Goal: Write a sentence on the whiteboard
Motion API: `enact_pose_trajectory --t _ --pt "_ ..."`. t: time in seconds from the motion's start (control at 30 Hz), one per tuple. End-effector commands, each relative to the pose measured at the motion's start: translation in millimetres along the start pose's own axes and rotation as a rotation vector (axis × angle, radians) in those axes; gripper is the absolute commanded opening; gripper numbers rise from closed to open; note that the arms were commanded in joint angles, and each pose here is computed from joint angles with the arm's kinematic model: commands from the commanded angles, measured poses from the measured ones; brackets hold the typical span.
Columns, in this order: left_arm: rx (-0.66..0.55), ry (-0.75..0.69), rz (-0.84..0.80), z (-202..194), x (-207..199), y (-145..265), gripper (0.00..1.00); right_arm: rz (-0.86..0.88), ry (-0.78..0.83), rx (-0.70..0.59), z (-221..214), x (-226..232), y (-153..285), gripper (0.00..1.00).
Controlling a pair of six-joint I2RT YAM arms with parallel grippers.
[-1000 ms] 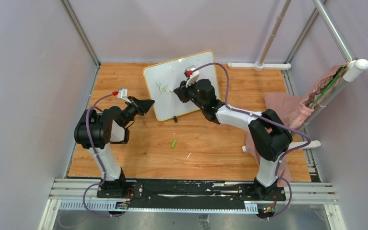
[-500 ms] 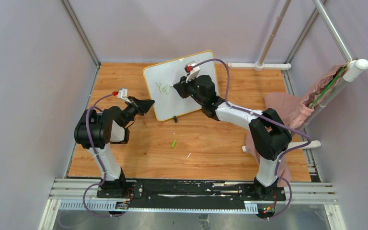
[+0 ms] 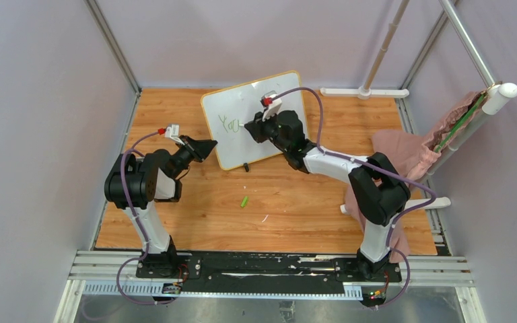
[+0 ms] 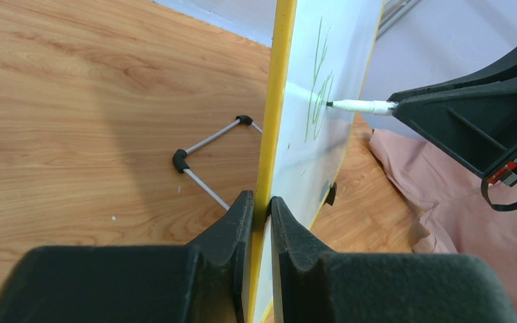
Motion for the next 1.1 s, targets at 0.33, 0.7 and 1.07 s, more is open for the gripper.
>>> enact_pose_trajectory --t 0.33,0.7,1.07 --pt "0.015 -0.019 -0.014 -6.6 0.4 0.0 0.00 -0.069 -0.017 0.004 -4.7 -12.0 21.0 0.00" --pt "0.015 -0.019 -0.013 -6.7 0.2 0.2 0.00 -0.091 -0.011 -0.100 41.0 -21.9 26.1 0.00" --pt "0.015 -0.021 -0.015 -6.5 0.5 -0.3 0.00 -0.114 -0.004 -0.072 36.9 -37.6 15.5 0.00"
Point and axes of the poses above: each gripper's point midway between its finger pads, its own y axis back along the fingers, its own x axis along the line the jaws close on, z = x × y, the point moved 7 cm from there along y, back along the fingers, and after that the axes turned 9 degrees about y, right-handed, at the moved point
